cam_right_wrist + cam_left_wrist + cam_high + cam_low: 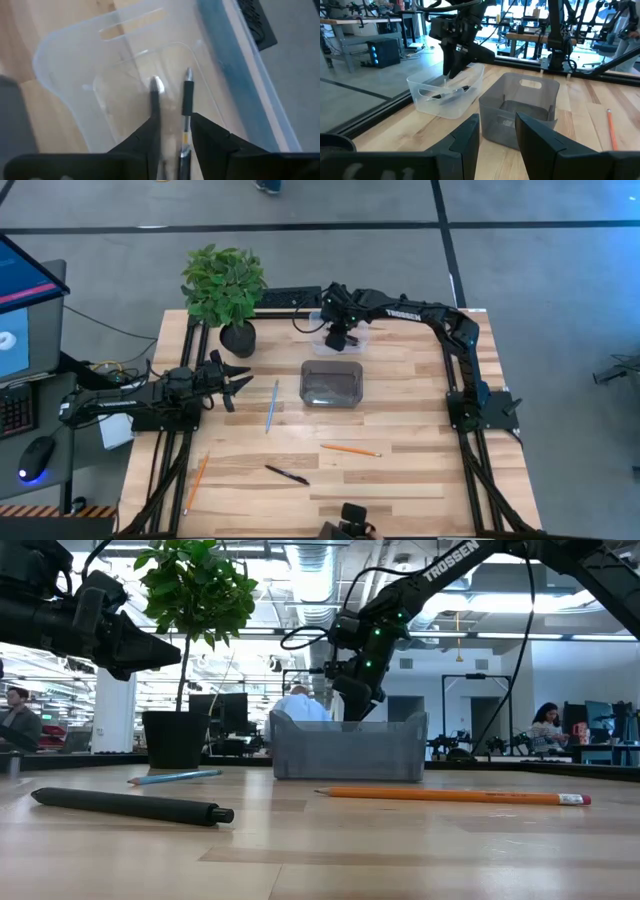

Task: Sort pens & pencils
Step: Put the black pen into the transparent bin

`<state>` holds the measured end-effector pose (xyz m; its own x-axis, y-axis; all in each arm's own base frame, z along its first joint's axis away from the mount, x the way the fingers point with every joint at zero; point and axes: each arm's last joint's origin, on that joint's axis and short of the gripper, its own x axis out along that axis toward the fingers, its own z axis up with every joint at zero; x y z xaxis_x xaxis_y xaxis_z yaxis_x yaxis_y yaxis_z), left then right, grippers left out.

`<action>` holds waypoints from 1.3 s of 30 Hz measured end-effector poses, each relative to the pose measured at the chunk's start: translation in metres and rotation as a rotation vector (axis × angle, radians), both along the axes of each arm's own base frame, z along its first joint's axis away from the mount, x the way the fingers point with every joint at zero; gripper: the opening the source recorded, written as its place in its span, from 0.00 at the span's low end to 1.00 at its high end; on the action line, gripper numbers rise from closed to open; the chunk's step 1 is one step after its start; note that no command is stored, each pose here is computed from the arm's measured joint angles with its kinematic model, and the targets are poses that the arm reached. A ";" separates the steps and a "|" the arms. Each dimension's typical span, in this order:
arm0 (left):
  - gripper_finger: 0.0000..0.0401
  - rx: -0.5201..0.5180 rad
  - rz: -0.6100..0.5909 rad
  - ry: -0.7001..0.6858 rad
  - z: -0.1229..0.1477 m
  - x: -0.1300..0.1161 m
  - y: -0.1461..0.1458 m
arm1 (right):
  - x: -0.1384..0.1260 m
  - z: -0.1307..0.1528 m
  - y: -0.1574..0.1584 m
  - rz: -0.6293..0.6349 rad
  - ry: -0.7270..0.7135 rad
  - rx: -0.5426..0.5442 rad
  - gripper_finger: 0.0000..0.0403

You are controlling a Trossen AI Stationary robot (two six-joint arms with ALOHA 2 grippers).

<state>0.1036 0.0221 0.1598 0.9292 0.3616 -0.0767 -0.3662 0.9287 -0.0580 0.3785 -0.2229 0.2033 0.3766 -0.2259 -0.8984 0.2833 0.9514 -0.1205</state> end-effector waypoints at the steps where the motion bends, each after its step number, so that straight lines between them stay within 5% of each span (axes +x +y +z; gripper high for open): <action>1: 0.29 0.000 0.000 0.000 0.000 0.000 0.000 | -0.001 0.003 0.002 0.001 0.000 0.002 0.34; 8: 0.29 0.028 -0.002 0.011 0.000 0.000 0.000 | -0.006 0.055 0.046 -0.020 -0.069 0.030 0.37; 16: 0.29 -0.024 -0.013 -0.008 0.000 0.000 0.000 | -0.022 0.110 0.156 0.138 -0.079 0.092 0.35; 20: 0.30 -0.035 -0.184 -0.003 0.000 0.001 -0.005 | -0.037 0.118 0.206 0.261 -0.151 0.091 0.35; 23: 0.33 -0.042 -0.342 -0.013 0.002 0.002 -0.010 | -0.054 0.110 0.228 0.267 -0.229 0.107 0.36; 30: 0.35 -0.097 -0.352 -0.053 0.010 0.001 -0.010 | -0.102 0.061 0.258 0.129 -0.348 0.060 0.36; 34: 0.35 -0.058 -0.524 -0.046 0.010 0.001 -0.016 | -0.125 0.032 0.273 0.071 -0.423 0.060 0.35; 39: 0.35 -0.035 -0.429 -0.152 0.021 0.001 -0.013 | -0.149 0.015 0.283 -0.019 -0.439 0.074 0.35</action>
<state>0.1051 0.0086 0.1805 0.9960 -0.0589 0.0673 0.0664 0.9911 -0.1157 0.2297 0.0604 0.2179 0.7223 -0.1778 -0.6684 0.3101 0.9470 0.0832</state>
